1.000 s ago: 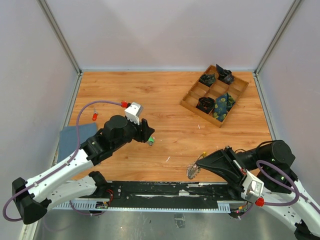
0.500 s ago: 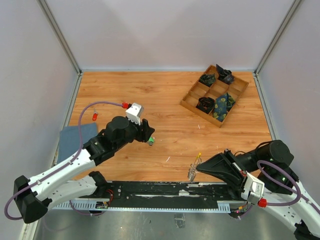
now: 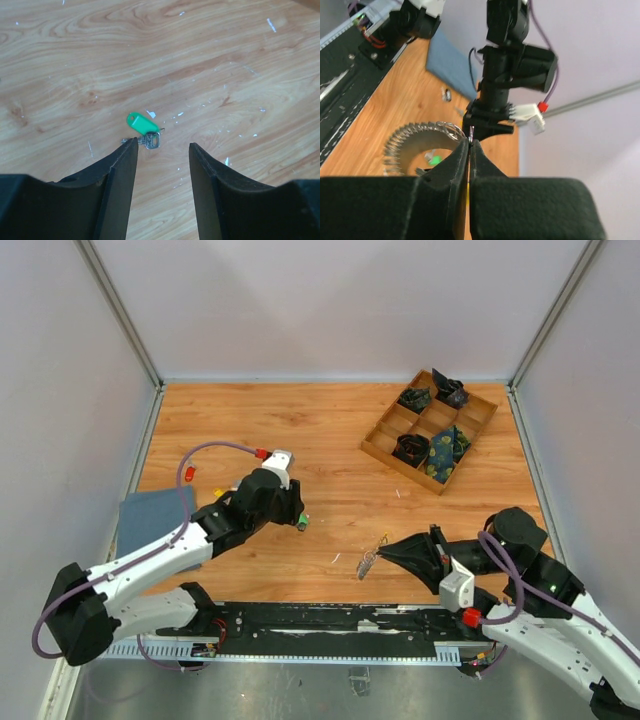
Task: Put the keys on the keyring
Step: Pick up the key from the center of the board.
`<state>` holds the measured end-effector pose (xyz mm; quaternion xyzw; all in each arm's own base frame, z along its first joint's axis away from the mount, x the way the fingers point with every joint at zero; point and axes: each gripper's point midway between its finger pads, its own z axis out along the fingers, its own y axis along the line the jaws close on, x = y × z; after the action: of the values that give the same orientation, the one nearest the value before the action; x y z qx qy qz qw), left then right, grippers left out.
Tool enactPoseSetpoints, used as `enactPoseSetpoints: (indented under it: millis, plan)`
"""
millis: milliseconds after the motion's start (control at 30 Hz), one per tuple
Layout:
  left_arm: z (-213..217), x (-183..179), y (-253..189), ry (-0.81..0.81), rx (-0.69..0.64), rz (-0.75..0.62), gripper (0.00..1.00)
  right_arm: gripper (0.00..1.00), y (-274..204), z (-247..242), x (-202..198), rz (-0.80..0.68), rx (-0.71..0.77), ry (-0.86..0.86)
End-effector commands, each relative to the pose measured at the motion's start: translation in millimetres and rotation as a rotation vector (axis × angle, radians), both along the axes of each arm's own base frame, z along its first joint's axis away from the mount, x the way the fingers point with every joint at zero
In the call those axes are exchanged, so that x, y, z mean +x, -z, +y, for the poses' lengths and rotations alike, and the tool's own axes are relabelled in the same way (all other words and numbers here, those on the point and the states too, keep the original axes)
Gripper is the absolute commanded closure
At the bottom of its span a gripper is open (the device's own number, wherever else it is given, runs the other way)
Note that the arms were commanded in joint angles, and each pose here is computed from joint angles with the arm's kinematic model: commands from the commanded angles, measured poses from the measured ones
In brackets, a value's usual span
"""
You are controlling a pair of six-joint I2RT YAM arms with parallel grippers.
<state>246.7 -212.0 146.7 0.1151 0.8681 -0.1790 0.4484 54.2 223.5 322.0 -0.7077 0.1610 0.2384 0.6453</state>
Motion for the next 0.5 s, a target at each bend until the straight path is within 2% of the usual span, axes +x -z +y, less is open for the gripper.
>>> enactPoseSetpoints:
  millis: [0, 167, 467]
  plan:
    - [2.3, 8.8, 15.6, -0.051, 0.035, 0.04, 0.5, 0.99, 27.2, -3.6, 21.1, 0.118, -0.075, 0.14]
    - [-11.7, 14.0, 39.0, 0.07, 0.142, 0.071, 0.51, 0.99, 33.2, -5.2, 20.1, 0.156, -0.069, 0.151]
    - [-30.2, 17.1, 60.5, 0.218, 0.212, 0.093, 0.51, 0.99, 43.9, -5.8, 18.9, 0.175, -0.095, 0.149]
